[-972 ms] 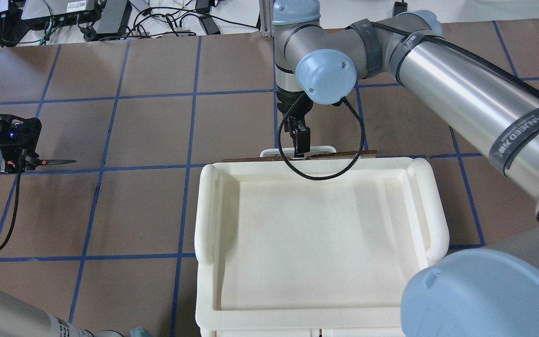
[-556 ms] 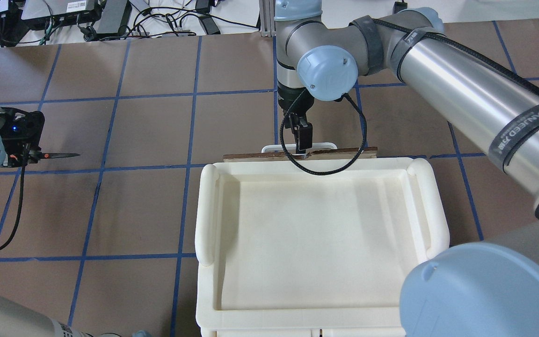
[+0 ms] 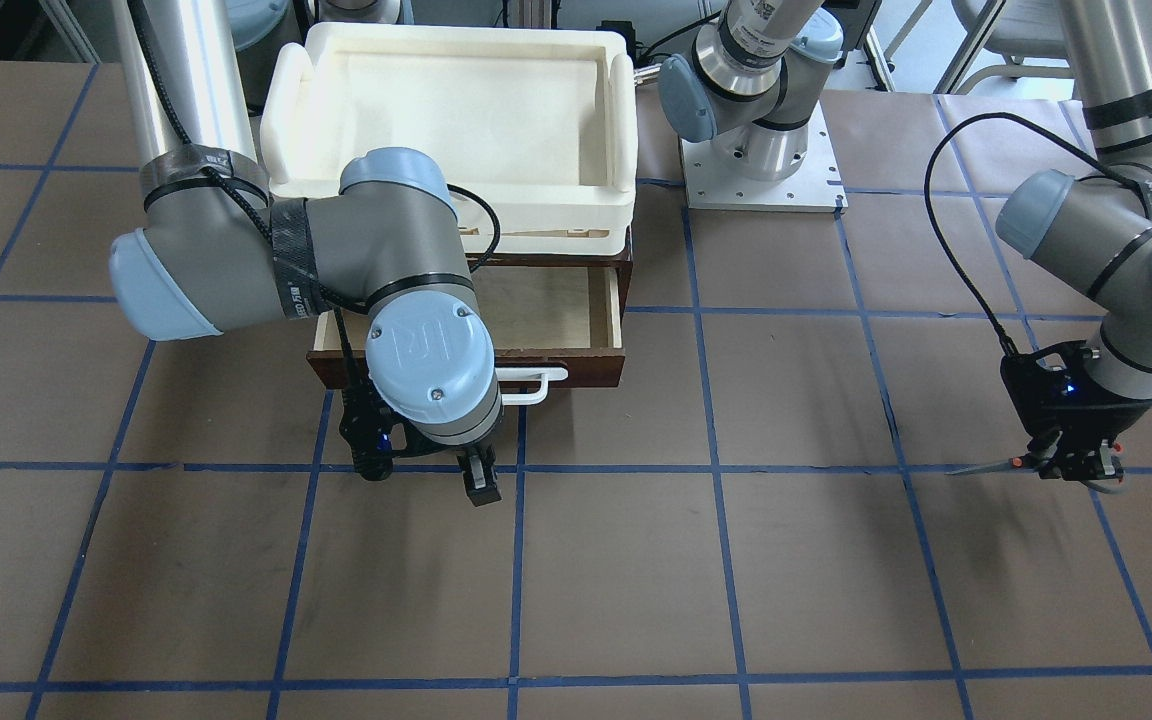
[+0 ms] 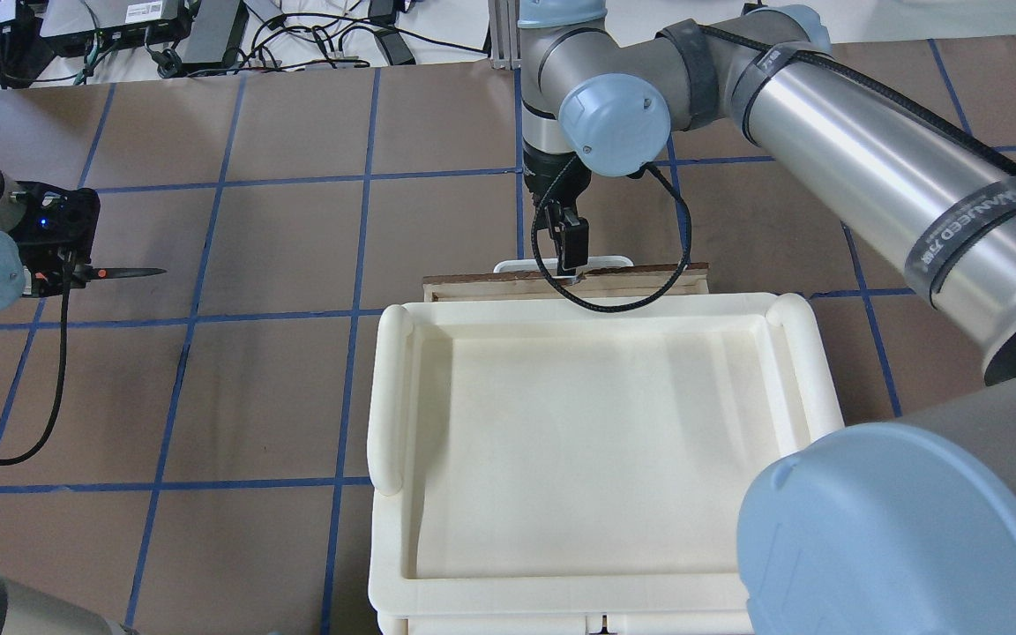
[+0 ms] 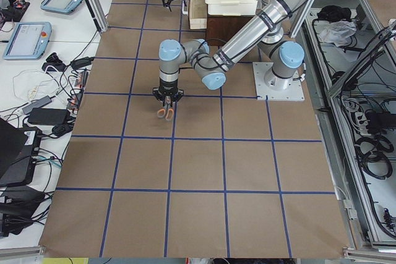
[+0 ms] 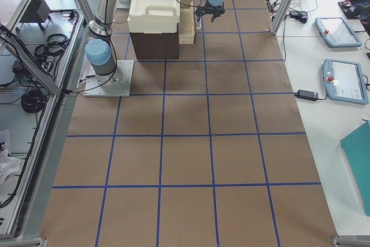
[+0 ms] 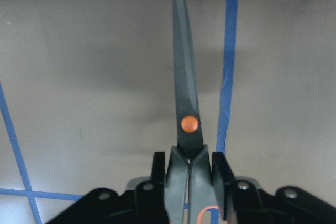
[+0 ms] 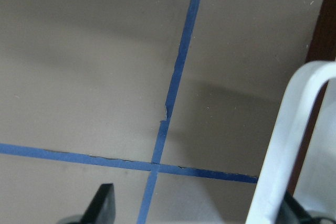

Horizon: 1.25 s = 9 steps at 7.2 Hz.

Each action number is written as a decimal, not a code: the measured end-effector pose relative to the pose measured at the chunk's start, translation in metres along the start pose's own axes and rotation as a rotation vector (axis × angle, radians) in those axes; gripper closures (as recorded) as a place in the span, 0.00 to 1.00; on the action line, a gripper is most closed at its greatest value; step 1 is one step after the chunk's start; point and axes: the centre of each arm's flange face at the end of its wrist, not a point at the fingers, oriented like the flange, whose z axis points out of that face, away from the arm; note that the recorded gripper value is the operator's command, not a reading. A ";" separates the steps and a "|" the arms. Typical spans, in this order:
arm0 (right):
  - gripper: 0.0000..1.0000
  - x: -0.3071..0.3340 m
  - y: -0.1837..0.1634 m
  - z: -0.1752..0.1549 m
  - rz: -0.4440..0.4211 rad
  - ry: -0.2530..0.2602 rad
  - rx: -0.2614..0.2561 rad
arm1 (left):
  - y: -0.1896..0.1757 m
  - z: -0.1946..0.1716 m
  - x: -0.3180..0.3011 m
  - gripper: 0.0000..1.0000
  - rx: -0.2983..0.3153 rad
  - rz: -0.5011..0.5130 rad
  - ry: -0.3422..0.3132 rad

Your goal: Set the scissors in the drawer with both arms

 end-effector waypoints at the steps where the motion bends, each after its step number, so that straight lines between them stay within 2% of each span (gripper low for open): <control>1: 0.00 -0.003 -0.002 -0.003 -0.005 -0.007 0.000 | -0.013 -0.012 -0.001 1.00 0.003 0.006 0.001; 4: 0.00 -0.007 -0.011 -0.006 -0.024 -0.013 0.000 | -0.066 -0.063 0.005 1.00 0.062 0.019 0.045; 7: 0.00 -0.016 -0.019 -0.002 -0.038 -0.012 0.009 | -0.143 -0.126 0.004 1.00 0.102 0.033 0.096; 8: 0.00 -0.019 -0.019 -0.002 -0.038 -0.013 0.010 | -0.156 -0.147 0.007 1.00 0.126 0.016 0.109; 9: 0.00 -0.020 -0.019 -0.003 -0.039 -0.015 0.010 | -0.165 -0.173 0.008 1.00 0.160 -0.047 0.121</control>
